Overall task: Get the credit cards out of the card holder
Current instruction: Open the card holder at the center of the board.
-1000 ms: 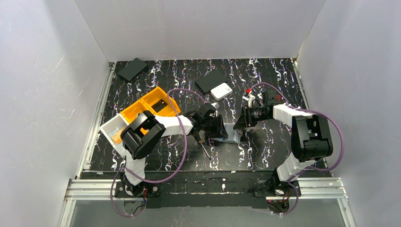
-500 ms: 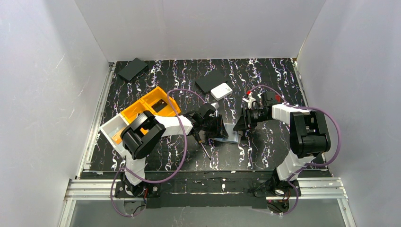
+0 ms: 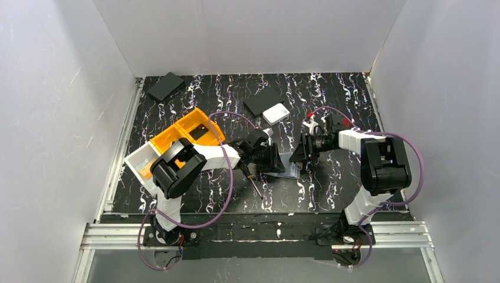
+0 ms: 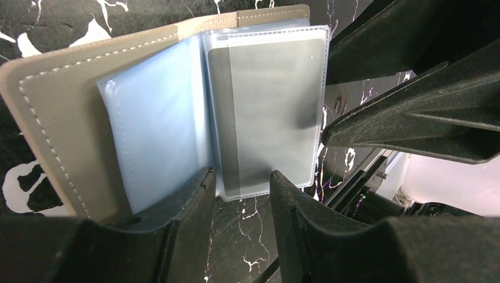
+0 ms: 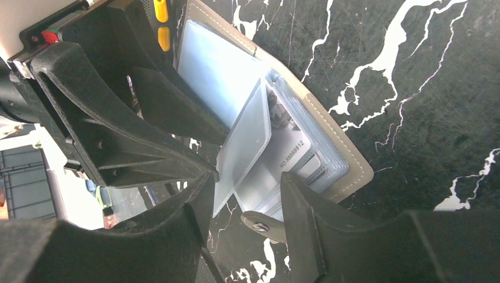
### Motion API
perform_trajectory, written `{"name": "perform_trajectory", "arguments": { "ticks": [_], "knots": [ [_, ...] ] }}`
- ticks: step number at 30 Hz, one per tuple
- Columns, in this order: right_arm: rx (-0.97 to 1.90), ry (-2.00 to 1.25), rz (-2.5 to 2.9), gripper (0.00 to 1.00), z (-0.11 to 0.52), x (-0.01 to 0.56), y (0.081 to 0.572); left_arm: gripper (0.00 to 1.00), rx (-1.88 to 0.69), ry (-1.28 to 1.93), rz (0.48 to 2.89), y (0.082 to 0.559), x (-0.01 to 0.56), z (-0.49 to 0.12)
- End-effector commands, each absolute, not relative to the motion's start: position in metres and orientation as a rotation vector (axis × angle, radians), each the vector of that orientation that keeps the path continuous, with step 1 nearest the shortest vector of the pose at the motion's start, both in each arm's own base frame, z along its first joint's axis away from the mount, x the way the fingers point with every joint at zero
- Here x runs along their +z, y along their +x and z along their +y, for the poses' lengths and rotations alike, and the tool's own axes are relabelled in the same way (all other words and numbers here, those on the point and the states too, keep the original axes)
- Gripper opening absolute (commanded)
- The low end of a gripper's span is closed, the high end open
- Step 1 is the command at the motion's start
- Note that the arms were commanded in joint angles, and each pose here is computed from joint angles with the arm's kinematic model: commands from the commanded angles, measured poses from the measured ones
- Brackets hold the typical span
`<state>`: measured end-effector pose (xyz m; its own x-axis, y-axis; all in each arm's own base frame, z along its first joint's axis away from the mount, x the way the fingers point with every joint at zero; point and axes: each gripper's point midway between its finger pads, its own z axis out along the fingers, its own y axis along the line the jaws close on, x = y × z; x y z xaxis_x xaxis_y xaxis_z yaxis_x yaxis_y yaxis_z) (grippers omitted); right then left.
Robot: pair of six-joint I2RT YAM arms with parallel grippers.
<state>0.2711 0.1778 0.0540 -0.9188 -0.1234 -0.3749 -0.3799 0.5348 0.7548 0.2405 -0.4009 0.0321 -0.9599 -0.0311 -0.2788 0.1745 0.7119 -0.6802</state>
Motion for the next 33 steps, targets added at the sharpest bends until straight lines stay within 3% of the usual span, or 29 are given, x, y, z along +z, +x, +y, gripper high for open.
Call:
{"name": "perform_trajectory", "arguments": {
  "ticks": [1, 6, 13, 24, 33],
  "knots": [
    [1.352, -0.404, 2.467, 0.56, 0.181, 0.057, 0.279, 0.38, -1.127, 0.126, 2.637, 0.236, 0.044, -0.4],
    [1.413, -0.401, 2.419, 0.55, 0.186, 0.068, 0.277, 0.42, -1.16, 0.134, 2.638, 0.234, 0.046, -0.403],
    [1.496, -0.416, 2.397, 0.44, 0.193, 0.073, 0.272, 0.5, -1.197, 0.14, 2.632, 0.23, 0.051, -0.405],
    [1.586, -0.439, 2.391, 0.42, 0.206, 0.073, 0.262, 0.77, -1.219, 0.177, 2.607, 0.227, 0.057, -0.403],
    [1.704, -0.462, 2.356, 0.42, 0.217, 0.079, 0.255, 0.73, -1.129, 0.119, 2.638, 0.233, 0.045, -0.397]
  ]
}}
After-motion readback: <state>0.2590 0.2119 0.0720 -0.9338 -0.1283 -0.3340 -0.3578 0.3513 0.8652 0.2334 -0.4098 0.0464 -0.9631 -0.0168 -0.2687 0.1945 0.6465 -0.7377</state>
